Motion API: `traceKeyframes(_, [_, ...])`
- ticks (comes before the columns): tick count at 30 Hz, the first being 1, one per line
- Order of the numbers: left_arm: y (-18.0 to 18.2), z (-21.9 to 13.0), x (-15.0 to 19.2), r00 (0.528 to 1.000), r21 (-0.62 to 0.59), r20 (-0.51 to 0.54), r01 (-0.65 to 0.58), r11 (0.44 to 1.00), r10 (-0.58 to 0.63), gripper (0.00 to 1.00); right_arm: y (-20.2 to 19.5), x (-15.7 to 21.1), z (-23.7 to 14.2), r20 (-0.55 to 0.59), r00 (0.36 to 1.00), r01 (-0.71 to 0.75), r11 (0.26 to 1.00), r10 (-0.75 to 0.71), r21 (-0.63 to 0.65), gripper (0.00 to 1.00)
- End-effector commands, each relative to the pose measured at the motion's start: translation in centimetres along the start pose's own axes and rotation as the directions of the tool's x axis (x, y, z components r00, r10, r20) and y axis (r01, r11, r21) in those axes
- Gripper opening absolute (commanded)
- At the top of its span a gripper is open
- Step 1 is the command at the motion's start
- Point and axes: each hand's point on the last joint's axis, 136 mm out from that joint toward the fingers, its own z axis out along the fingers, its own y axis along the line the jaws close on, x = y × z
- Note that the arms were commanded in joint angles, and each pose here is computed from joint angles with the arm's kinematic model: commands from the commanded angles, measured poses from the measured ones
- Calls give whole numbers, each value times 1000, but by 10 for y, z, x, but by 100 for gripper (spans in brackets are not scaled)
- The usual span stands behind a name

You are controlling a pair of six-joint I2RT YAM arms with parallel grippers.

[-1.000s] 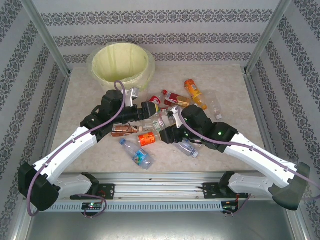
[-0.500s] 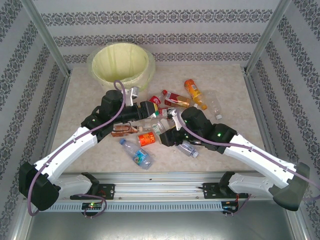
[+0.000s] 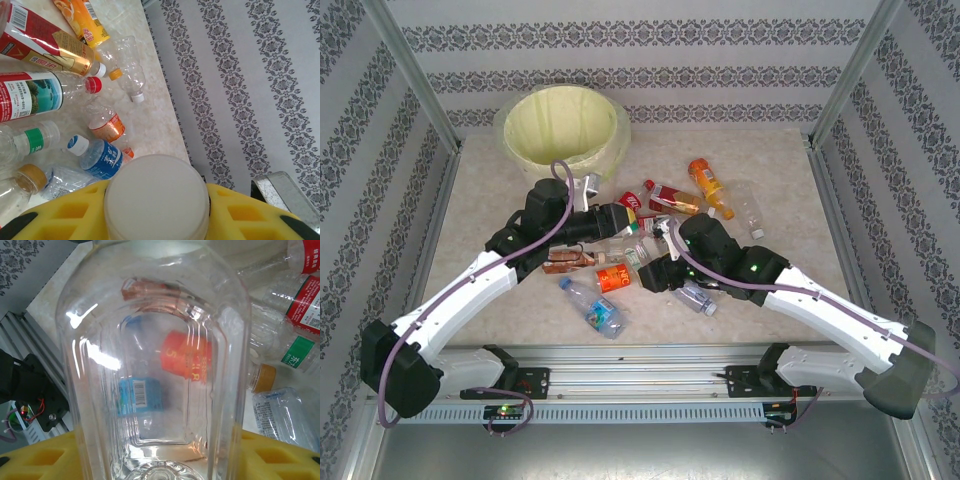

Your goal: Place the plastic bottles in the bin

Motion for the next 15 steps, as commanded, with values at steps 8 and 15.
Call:
traceKeyframes(8, [-28,-7,-15,997,6,3,-82,997,82,34,1,-9,-12,61,998,24,1000,-25,3,96])
traceKeyframes(15, [-47,-5,-41,988,-23,19,-150,988,151,34,6,-24,-47,188,981,43,999,-43,3,98])
